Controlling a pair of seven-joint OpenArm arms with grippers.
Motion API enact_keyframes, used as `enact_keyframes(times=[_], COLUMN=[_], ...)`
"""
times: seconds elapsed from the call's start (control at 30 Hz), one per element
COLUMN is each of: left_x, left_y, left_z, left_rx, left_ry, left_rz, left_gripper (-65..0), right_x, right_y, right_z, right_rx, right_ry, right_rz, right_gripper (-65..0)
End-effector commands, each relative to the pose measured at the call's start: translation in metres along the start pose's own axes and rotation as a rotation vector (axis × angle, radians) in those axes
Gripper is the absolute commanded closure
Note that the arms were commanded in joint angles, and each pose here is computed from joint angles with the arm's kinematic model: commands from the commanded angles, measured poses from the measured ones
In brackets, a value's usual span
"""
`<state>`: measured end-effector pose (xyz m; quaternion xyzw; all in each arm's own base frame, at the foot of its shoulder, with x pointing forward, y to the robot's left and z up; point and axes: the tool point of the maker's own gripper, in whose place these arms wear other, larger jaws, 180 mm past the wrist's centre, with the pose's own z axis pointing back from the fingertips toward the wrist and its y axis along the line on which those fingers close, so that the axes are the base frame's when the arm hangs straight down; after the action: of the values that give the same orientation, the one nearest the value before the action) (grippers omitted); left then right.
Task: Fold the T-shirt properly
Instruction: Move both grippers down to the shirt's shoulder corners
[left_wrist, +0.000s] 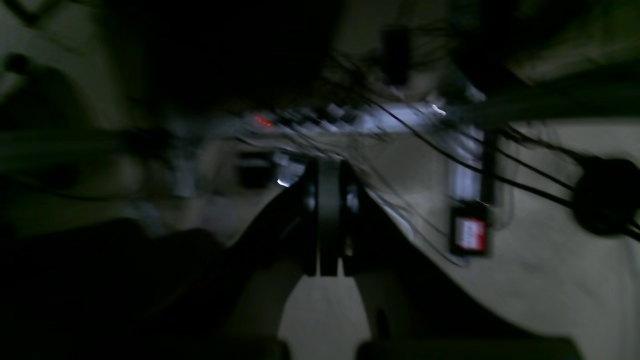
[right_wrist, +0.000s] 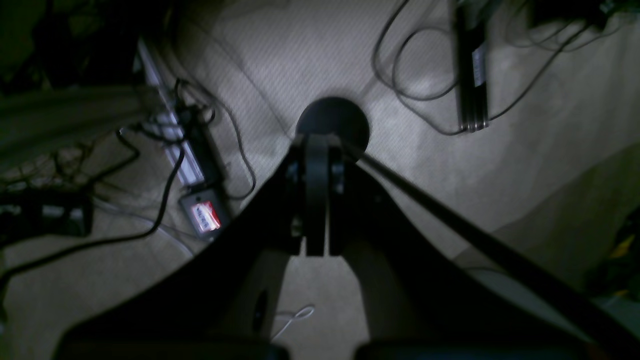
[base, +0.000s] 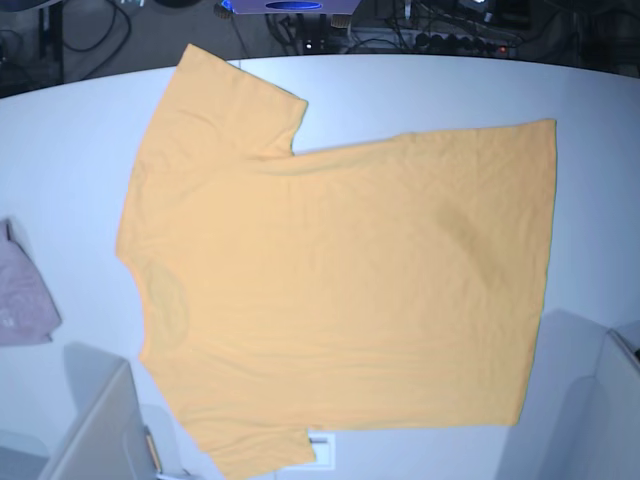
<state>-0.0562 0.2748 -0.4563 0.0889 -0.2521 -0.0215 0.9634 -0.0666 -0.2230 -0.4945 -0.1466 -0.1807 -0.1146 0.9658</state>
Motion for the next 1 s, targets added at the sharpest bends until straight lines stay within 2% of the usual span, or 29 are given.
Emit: enact_keyframes(times=[0.0, 0.2, 0.37, 0.5, 0.57, 0.67, 0.73, 0.8, 0.83, 0.93, 0.97], left_x=[0.017, 0.085, 0.126, 0.151, 0.168, 0.177, 0.185, 0.191, 0.194, 0.207, 0.209], left_y=[0.006, 0.015, 0.013, 0.013, 0.009, 0.008, 0.008, 0.009, 0.009, 0.012, 0.016], left_z=[0.006, 0.013, 0.025, 0.035, 0.035, 0.032, 0.03, 0.027, 0.026, 0.023, 0.023], left_rx=[0.011, 0.041, 0.064, 0.083, 0.077, 0.093, 0.1, 0.103, 0.104, 0.105, 0.11], left_ry=[-0.056, -0.229, -0.337, -0.412, -0.459, -0.493, -0.516, -0.534, -0.545, -0.581, -0.59], left_rz=[-0.007, 0.001, 0.036, 0.062, 0.072, 0.107, 0.126, 0.132, 0.133, 0.166, 0.193], left_gripper=[0.0, 0.0, 0.0, 0.0, 0.0, 0.0, -1.3, -12.7, -18.9, -40.3, -46.4], right_x=[0.01, 0.091, 0.165, 0.211, 0.23, 0.247, 0.253, 0.261, 0.264, 0.268, 0.269], right_y=[-0.012, -0.014, -0.007, 0.004, 0.019, 0.05, 0.061, 0.055, 0.052, 0.045, 0.042], right_z=[0.008, 0.026, 0.04, 0.036, 0.034, 0.035, 0.036, 0.034, 0.034, 0.033, 0.033], right_rx=[-0.026, -0.032, -0.026, -0.006, 0.054, 0.203, 0.287, 0.327, 0.344, 0.404, 0.425], right_ry=[-0.04, -0.241, -0.342, -0.391, -0.416, -0.425, -0.41, -0.391, -0.38, -0.325, -0.306], right_rz=[0.007, 0.009, -0.024, -0.065, -0.048, -0.013, -0.051, -0.141, -0.183, -0.277, -0.294], right_gripper=[0.0, 0.0, 0.0, 0.0, 0.0, 0.0, 0.0, 0.0, -5.0, -25.5, -28.4])
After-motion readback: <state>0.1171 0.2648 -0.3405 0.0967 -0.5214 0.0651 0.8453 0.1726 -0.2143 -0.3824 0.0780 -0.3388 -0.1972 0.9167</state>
